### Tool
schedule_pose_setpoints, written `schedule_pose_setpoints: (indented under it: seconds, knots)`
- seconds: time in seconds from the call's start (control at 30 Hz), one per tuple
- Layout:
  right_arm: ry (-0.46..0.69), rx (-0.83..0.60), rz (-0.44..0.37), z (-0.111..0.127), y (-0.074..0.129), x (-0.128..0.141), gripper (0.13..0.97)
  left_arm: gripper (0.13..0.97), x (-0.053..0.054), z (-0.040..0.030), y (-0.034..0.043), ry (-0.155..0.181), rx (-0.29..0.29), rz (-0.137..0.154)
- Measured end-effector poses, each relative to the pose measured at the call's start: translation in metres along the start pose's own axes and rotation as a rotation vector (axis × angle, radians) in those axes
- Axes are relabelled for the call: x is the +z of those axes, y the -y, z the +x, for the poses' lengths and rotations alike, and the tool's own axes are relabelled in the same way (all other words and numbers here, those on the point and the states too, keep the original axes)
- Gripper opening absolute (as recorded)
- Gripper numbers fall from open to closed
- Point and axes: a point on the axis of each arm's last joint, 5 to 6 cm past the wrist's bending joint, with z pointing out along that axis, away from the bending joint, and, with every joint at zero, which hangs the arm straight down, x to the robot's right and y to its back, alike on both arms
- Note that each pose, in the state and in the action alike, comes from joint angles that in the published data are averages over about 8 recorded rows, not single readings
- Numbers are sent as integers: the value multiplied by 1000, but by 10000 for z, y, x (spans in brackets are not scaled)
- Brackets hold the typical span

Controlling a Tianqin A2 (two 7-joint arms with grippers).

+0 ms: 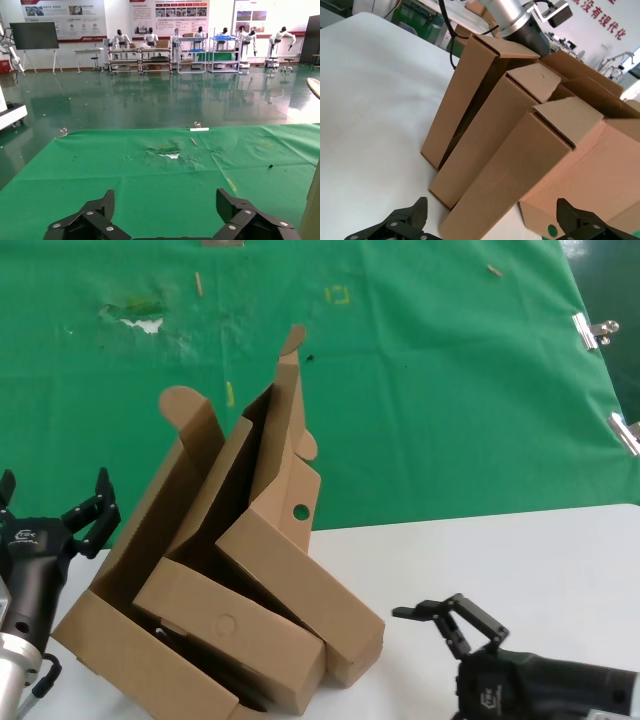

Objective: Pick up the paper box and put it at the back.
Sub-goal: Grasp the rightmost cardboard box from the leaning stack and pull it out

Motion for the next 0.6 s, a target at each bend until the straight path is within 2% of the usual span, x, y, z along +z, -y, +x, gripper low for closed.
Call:
schedule_pose_setpoints:
  seconds: [0.17,0.2,0.3,0.57,0.6]
  knots:
    - [3,-24,5,10,11,135,890,663,0,0,0,0,0,0]
    - [4,-27,7,10,14,157,890,663,0,0,0,0,0,0]
    - [9,-32,9,9,19,211,840,663,0,0,0,0,0,0]
    - [22,-47,4,17,33,259,707,445,0,0,0,0,0,0]
    - [23,-51,2,20,38,259,682,445,0,0,0,0,0,0]
